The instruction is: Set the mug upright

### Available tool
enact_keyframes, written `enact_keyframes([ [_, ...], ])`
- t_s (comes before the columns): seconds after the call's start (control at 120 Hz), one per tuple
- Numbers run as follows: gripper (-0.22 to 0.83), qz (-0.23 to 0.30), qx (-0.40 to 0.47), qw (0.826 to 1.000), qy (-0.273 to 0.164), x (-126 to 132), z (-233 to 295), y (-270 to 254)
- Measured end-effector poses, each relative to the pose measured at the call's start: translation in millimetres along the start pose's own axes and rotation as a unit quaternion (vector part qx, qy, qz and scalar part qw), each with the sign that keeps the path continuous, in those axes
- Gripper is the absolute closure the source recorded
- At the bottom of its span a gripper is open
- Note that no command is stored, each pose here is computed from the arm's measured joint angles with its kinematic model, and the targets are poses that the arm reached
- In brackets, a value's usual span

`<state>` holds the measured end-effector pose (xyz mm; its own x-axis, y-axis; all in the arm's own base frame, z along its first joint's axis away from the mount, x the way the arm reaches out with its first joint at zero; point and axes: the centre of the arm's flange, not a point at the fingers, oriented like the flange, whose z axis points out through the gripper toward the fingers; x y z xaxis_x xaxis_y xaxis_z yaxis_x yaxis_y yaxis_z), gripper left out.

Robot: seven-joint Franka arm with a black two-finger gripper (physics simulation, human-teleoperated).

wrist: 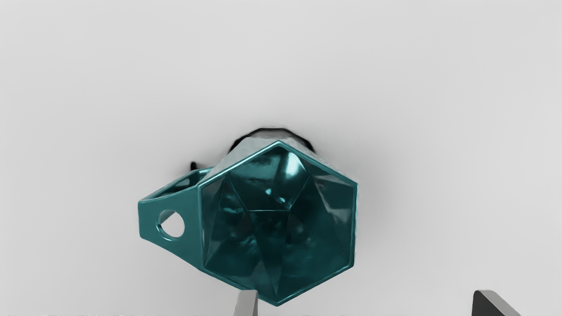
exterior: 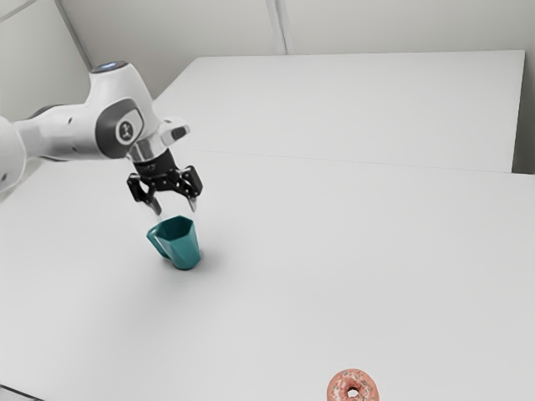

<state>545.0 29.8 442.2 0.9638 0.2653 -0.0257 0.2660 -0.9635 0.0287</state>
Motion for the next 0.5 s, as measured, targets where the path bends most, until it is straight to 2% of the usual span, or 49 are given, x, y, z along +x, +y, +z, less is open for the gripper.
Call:
enact_keyframes([
  [0.1, 0.04, 0.007, 0.008, 1.000, 0.013, -0.3, -25.9, 4.3],
  [0.5, 0.01, 0.111, 0.066, 0.988, 0.088, 8.3, -136.6, 52.0],
])
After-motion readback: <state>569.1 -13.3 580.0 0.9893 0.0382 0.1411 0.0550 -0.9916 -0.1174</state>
